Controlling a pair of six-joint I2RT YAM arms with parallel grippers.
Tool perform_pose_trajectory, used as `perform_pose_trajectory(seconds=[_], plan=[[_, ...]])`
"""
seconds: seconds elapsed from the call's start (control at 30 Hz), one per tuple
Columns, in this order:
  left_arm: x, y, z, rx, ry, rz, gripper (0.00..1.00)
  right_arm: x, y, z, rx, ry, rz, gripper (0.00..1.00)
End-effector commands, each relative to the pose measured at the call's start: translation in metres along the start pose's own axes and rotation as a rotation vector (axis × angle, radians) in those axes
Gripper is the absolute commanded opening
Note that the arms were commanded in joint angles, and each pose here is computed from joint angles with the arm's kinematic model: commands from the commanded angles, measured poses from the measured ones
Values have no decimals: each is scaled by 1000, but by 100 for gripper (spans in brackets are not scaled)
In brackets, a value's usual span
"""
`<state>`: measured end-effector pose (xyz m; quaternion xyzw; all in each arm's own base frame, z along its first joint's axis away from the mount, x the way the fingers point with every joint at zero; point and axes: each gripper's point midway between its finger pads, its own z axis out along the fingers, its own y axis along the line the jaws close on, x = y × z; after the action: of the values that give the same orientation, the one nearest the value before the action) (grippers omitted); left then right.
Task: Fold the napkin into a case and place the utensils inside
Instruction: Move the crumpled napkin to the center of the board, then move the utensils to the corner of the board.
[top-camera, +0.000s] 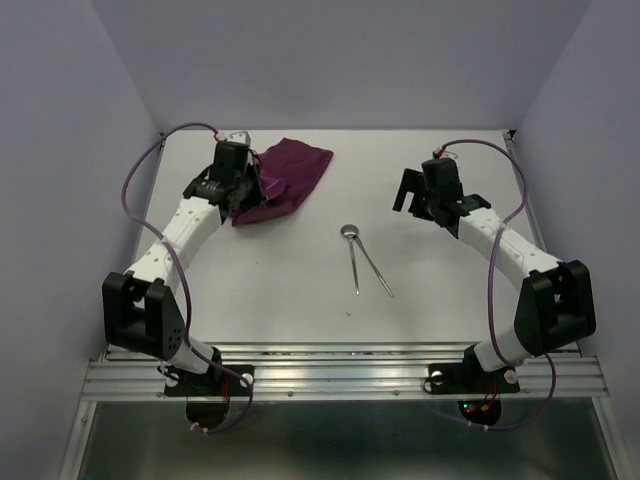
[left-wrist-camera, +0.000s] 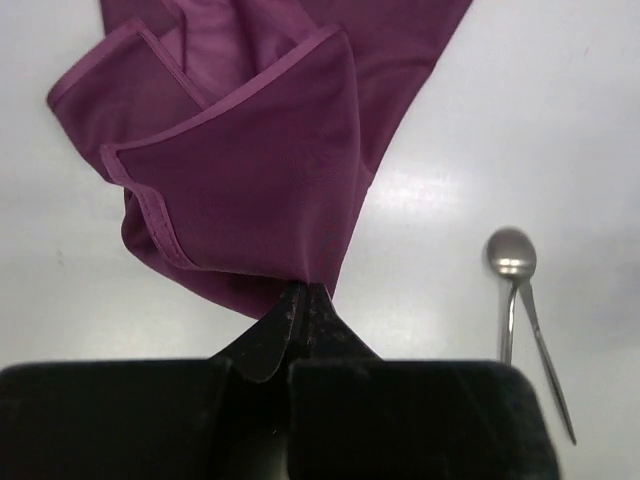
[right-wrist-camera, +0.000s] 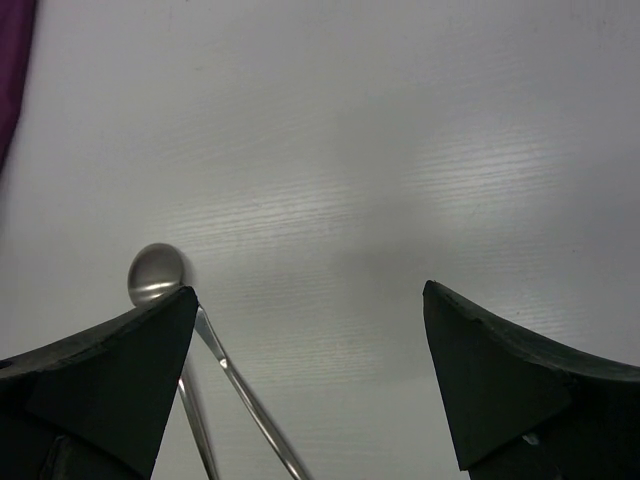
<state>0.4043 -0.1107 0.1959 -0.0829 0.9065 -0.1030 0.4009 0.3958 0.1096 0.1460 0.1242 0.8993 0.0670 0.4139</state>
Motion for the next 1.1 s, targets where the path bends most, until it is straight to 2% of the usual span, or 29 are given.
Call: perform_pose_trajectory(seconds=[0.0, 0.03, 0.07, 0.1, 0.13, 0.17, 0.2, 0.27, 0.33, 0.47, 0.57, 0.63, 0.83, 1.07], plan=[[66, 5, -3, -5, 142, -13, 0, -9, 28, -5, -74, -16, -32, 100], [71, 2, -6, 8, 151, -19, 0, -4, 30, -5, -79, -4, -45, 100], [76, -3, -10, 31, 170, -20, 7, 5, 37, -5, -90, 17, -69, 100], [74, -5, -14, 37, 164, -21, 18, 10, 41, -4, -96, 33, -91, 100], [70, -5, -16, 33, 156, -19, 37, 16, 44, -4, -101, 50, -104, 100], [66, -4, -17, 25, 145, -10, 63, 27, 46, -3, -98, 82, -133, 99], [60, 3, -18, -11, 122, -1, 96, 39, 53, -5, -112, 106, -163, 98], [44, 2, -20, -24, 87, 6, 99, 58, 54, -5, -104, 160, -206, 96], [35, 4, -15, -46, 81, 11, 99, 79, 54, 2, -96, 223, -244, 88], [30, 10, -4, -89, 94, 1, 92, 116, 57, 9, -85, 328, -333, 79], [27, 15, 0, -119, 96, -2, 88, 129, 68, 10, -91, 340, -394, 79], [24, 14, -1, -116, 82, -5, 88, 133, 83, 9, -131, 340, -406, 84], [22, 13, -2, -110, 77, -6, 86, 138, 105, 13, -167, 339, -389, 90], [22, 14, -2, -113, 73, -4, 85, 149, 99, 26, -119, 364, -389, 88]])
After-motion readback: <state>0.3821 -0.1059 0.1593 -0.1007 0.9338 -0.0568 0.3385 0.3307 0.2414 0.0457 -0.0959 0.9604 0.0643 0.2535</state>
